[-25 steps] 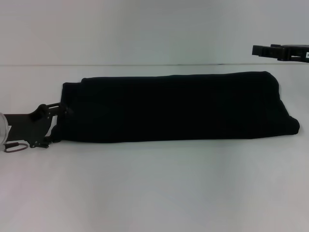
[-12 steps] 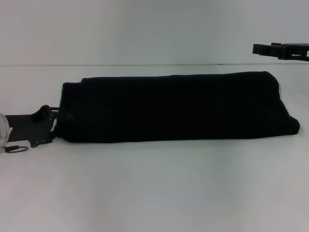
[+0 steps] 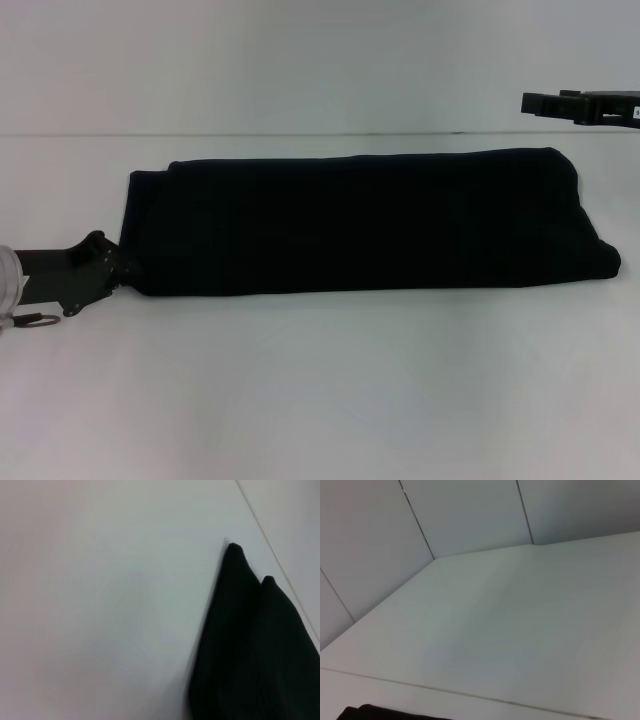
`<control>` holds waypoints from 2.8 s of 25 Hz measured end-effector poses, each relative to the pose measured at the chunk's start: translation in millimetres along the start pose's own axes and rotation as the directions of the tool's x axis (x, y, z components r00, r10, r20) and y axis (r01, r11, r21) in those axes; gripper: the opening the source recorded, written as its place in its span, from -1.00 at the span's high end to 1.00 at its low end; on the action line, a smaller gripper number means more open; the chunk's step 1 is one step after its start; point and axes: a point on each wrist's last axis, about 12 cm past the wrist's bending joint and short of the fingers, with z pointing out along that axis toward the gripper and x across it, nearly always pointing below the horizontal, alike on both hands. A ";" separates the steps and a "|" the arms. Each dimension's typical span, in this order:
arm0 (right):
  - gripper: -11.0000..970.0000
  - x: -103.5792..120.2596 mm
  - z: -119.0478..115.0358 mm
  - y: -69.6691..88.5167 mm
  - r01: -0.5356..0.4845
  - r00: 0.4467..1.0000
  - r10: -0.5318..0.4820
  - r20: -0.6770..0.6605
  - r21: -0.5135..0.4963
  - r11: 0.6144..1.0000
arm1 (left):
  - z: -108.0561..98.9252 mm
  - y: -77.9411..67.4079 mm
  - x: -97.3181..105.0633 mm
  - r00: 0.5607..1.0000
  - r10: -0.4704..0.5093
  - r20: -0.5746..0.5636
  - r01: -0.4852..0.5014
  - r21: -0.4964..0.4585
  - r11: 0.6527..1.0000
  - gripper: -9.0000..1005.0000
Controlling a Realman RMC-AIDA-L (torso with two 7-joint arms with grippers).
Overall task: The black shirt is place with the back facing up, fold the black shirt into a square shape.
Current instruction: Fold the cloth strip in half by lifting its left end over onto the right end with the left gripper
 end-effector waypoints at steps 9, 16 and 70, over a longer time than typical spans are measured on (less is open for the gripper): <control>-0.52 1.2 -0.4 -0.1 -0.001 1.000 0.001 -0.003 -0.002 1.000 | -0.8 2.0 1.9 0.999 0.036 -0.002 -0.036 0.011 0.999 0.92; -0.52 3.5 -0.2 0.0 -0.006 1.000 0.006 -0.004 -0.001 1.000 | -13.3 9.1 1.6 0.991 0.134 0.011 -0.134 0.060 0.989 0.90; -0.52 26.0 -64.3 -43.5 -0.105 0.994 0.103 0.028 0.085 0.991 | 68.5 -134.9 162.3 0.833 0.553 0.023 -0.328 0.825 0.459 0.51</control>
